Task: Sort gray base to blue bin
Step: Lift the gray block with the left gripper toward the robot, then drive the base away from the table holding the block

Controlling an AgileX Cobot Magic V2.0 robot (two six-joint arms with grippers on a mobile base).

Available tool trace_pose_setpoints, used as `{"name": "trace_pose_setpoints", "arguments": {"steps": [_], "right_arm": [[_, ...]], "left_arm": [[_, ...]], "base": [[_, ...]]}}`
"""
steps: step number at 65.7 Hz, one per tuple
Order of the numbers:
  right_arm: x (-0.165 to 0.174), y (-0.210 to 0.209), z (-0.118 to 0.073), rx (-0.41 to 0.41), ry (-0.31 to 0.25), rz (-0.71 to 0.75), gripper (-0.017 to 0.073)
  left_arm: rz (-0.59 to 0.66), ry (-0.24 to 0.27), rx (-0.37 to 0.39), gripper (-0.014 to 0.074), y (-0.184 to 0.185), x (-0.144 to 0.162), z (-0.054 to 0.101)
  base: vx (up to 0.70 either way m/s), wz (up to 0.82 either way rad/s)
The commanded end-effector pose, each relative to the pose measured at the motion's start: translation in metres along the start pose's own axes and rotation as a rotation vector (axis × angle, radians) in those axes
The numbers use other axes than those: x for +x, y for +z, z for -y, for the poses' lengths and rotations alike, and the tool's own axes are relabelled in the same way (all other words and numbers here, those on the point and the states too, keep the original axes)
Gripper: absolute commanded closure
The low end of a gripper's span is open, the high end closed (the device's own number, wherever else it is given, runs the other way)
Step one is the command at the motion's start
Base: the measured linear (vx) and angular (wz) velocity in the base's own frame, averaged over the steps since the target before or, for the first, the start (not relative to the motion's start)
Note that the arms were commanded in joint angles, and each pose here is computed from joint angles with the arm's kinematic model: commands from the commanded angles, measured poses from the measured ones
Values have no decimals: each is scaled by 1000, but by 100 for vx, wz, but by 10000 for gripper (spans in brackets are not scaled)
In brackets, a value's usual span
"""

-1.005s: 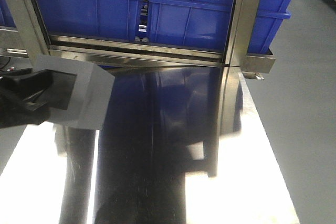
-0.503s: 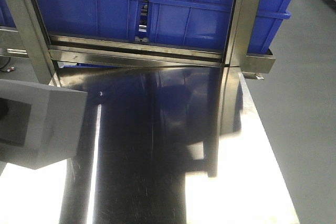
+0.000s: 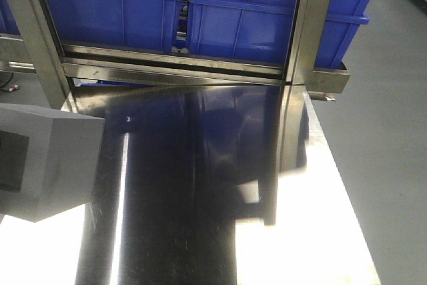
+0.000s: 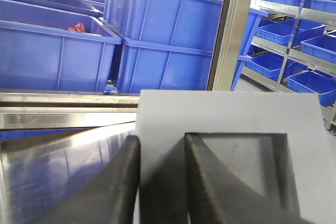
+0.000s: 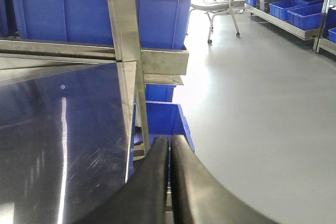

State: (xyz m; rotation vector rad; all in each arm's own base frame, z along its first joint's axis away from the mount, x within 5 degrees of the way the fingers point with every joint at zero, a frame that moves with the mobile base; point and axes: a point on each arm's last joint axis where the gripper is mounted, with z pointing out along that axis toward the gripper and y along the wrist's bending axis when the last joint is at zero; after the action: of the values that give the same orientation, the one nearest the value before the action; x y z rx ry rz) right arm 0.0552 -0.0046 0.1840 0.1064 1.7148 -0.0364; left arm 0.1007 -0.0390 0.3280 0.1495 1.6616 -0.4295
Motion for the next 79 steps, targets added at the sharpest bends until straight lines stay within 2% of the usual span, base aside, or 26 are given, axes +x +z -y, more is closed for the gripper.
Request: {"name": "trace_pose_setpoints", "arguments": {"steps": [1, 79], "right_arm": [[-7, 0, 0, 0, -14, 76, 564], [-7, 0, 0, 0, -14, 76, 564]], "left_arm": [[140, -14, 18, 601, -3, -20, 3], [140, -14, 18, 600, -3, -20, 3]], "base": [[0, 0], [0, -1]]}}
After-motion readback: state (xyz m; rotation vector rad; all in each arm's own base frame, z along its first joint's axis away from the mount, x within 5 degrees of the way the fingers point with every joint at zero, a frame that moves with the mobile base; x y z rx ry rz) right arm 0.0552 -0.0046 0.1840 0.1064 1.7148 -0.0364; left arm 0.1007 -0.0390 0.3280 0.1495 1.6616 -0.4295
